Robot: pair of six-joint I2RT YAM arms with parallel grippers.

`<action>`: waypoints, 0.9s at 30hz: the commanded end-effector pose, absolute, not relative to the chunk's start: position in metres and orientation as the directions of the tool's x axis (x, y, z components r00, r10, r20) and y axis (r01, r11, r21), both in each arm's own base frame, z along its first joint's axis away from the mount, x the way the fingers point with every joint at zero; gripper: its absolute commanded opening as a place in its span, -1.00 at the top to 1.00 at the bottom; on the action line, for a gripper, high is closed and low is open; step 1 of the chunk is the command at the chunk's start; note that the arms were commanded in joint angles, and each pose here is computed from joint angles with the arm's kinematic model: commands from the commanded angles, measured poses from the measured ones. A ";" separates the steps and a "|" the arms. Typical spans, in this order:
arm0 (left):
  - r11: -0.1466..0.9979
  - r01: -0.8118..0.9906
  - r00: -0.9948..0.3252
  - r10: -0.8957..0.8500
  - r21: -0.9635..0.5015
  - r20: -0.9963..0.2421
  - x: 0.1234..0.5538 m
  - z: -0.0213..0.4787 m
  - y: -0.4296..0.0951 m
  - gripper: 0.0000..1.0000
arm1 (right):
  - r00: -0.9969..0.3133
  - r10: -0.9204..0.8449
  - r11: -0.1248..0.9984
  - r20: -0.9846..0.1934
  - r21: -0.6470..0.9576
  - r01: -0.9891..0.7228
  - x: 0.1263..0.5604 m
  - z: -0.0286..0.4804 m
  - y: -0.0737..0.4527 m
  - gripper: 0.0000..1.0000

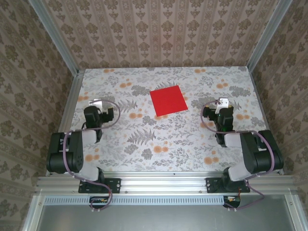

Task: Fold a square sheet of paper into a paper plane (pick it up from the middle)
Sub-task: Move the square sheet of paper to the center of the table.

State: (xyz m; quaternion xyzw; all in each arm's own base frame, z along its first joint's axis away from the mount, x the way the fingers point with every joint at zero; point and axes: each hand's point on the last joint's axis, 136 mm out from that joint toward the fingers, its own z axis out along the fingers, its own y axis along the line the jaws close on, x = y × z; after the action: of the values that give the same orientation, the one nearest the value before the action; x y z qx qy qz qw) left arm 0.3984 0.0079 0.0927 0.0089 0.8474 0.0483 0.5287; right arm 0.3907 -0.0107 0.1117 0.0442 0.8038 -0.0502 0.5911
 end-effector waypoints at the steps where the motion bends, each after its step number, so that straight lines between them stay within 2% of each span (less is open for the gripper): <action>1: 0.987 -0.129 -0.448 0.032 0.099 -0.894 0.402 0.119 0.024 -1.00 | -0.296 -0.015 0.983 -0.955 -0.068 0.173 0.391 0.131 -0.012 -1.00; 7: 0.985 -0.160 -0.444 -0.016 0.061 -0.896 0.397 0.148 0.026 -1.00 | -0.357 -0.032 0.978 -0.934 -0.102 0.180 0.396 0.163 0.006 -1.00; 15: 0.972 -0.202 -0.393 -0.193 -0.120 -0.899 0.380 0.182 0.019 -1.00 | -0.568 0.239 0.970 -0.788 0.169 0.175 0.409 0.178 0.053 -1.00; 18: 0.963 -0.217 -0.401 -0.239 -0.162 -0.884 0.373 0.188 0.017 -1.00 | -0.661 0.231 0.972 -0.714 0.193 0.131 0.420 0.161 0.084 -1.00; 20: 0.950 -0.250 -0.425 -0.283 -0.190 -0.860 0.368 0.191 0.018 -1.00 | -0.716 0.185 0.981 -0.673 0.168 0.096 0.427 0.150 0.107 -1.00; 24: 0.960 -0.206 -0.512 -0.270 -0.189 -0.816 0.366 0.194 0.007 -1.00 | -0.793 0.103 0.993 -0.600 0.101 0.052 0.441 0.125 0.142 -1.00; 27: 0.957 -0.201 -0.516 -0.286 -0.211 -0.807 0.366 0.195 0.003 -1.00 | -0.831 0.059 0.998 -0.553 0.061 0.030 0.450 0.105 0.165 -0.99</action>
State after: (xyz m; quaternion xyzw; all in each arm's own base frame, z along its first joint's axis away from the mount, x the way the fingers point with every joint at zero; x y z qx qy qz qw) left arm 0.3747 0.0123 0.2038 -0.1332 0.8520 -0.0224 0.5059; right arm 0.4611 0.1572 0.1234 0.0260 0.9364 0.0446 0.3470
